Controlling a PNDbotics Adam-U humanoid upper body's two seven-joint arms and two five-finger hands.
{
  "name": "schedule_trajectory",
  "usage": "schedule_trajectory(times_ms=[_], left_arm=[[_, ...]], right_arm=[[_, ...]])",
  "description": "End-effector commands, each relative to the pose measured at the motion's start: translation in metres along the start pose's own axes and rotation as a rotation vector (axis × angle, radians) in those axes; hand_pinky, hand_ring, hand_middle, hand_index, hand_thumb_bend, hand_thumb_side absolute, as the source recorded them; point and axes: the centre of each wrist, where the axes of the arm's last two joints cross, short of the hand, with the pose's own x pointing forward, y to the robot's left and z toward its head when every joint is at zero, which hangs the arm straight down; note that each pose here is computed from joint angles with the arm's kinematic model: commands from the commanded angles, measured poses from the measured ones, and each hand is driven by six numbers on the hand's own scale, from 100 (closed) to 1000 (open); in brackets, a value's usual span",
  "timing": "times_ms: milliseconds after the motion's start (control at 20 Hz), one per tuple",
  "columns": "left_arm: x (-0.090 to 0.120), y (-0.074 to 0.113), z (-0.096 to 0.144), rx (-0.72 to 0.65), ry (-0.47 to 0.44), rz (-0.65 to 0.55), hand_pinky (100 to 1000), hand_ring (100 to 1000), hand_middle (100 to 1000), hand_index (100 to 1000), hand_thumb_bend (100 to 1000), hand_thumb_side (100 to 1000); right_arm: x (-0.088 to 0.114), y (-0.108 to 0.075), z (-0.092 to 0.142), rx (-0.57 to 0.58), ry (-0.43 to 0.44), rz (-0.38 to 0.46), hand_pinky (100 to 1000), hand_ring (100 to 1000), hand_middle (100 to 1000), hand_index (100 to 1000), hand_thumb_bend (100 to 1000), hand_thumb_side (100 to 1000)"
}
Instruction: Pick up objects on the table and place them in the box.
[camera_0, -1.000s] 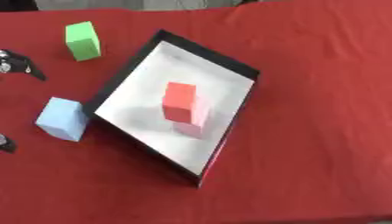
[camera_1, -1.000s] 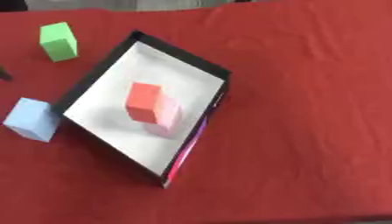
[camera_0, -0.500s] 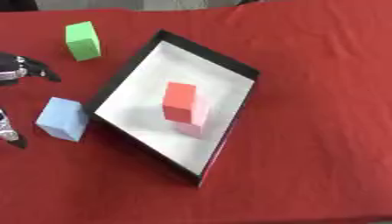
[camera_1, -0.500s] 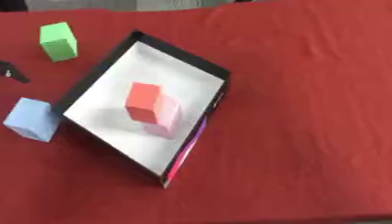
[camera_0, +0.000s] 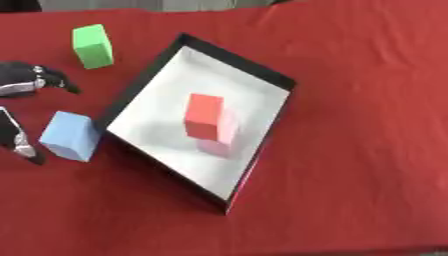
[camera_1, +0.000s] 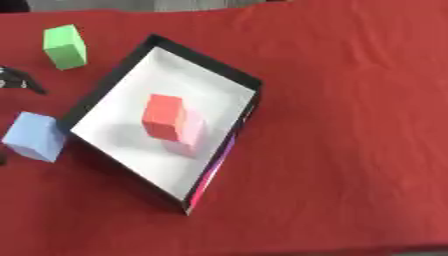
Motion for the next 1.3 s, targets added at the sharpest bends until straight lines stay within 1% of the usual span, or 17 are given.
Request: schedule_trajectory(times_ms=[50, 350, 450, 500, 550, 600, 700, 750, 800, 900, 1000, 1050, 1150, 1200, 1300], left_arm=[[-0.003, 0.011, 0.003, 0.011, 0.005, -0.027, 923, 880, 803, 903, 863, 192], [-0.001, 0.007, -0.005, -0.017, -0.013, -0.020, 912, 870, 794, 893, 803, 179], [-0.001, 0.005, -0.006, -0.024, -0.014, -0.014, 907, 865, 789, 886, 773, 168], [-0.001, 0.005, -0.007, -0.027, -0.015, -0.010, 901, 857, 782, 876, 733, 158], [-0.002, 0.004, -0.008, -0.028, -0.016, -0.002, 895, 847, 773, 867, 690, 144], [-0.002, 0.004, -0.009, -0.028, -0.017, 0.007, 881, 824, 754, 848, 601, 100], [-0.002, 0.006, -0.008, -0.016, -0.016, 0.034, 833, 762, 679, 816, 443, 100], [-0.002, 0.009, -0.005, 0.001, -0.013, 0.046, 756, 677, 591, 738, 285, 100], [0.000, 0.014, 0.000, 0.026, -0.010, 0.051, 710, 628, 556, 701, 244, 100], [0.009, 0.033, 0.016, 0.118, -0.015, 0.045, 671, 593, 521, 663, 210, 100], [0.022, 0.063, 0.042, 0.271, -0.023, 0.029, 668, 575, 489, 624, 196, 100], [0.031, 0.081, 0.056, 0.362, -0.031, 0.020, 669, 569, 482, 614, 196, 100], [0.048, 0.110, 0.076, 0.502, -0.057, 0.005, 669, 564, 475, 605, 204, 100], [0.054, 0.121, 0.081, 0.548, -0.075, 0.001, 671, 560, 473, 601, 200, 100], [0.064, 0.136, 0.082, 0.589, -0.110, 0.003, 673, 559, 470, 597, 198, 100]], right_arm=[[0.009, -0.003, -0.004, 0.006, -0.023, 0.015, 958, 755, 719, 862, 100, 555], [0.008, -0.003, -0.004, 0.005, -0.020, 0.012, 958, 754, 718, 861, 100, 559], [0.008, -0.003, -0.003, 0.005, -0.021, 0.011, 959, 754, 718, 861, 100, 558], [0.008, -0.003, -0.003, 0.005, -0.021, 0.011, 959, 754, 718, 861, 100, 558], [0.008, -0.003, -0.003, 0.005, -0.020, 0.011, 959, 754, 718, 861, 100, 559], [0.008, -0.003, -0.003, 0.004, -0.020, 0.011, 959, 754, 718, 861, 100, 559], [0.008, -0.003, -0.004, 0.004, -0.020, 0.012, 959, 754, 718, 862, 100, 559], [0.008, -0.003, -0.004, 0.005, -0.019, 0.012, 959, 754, 718, 861, 100, 559], [0.008, -0.003, -0.004, 0.005, -0.019, 0.013, 959, 754, 718, 861, 100, 558], [0.008, -0.004, -0.004, 0.004, -0.019, 0.015, 958, 754, 718, 861, 100, 557], [0.009, -0.005, -0.004, -0.001, -0.021, 0.022, 958, 753, 717, 861, 100, 550], [0.009, -0.006, -0.004, -0.003, -0.022, 0.025, 957, 753, 717, 860, 100, 548], [0.010, -0.006, -0.005, -0.002, -0.026, 0.026, 957, 754, 718, 860, 100, 542], [0.011, -0.006, -0.005, 0.002, -0.028, 0.026, 957, 754, 718, 860, 100, 539], [0.013, -0.004, -0.007, 0.012, -0.033, 0.025, 956, 754, 718, 860, 100, 533]])
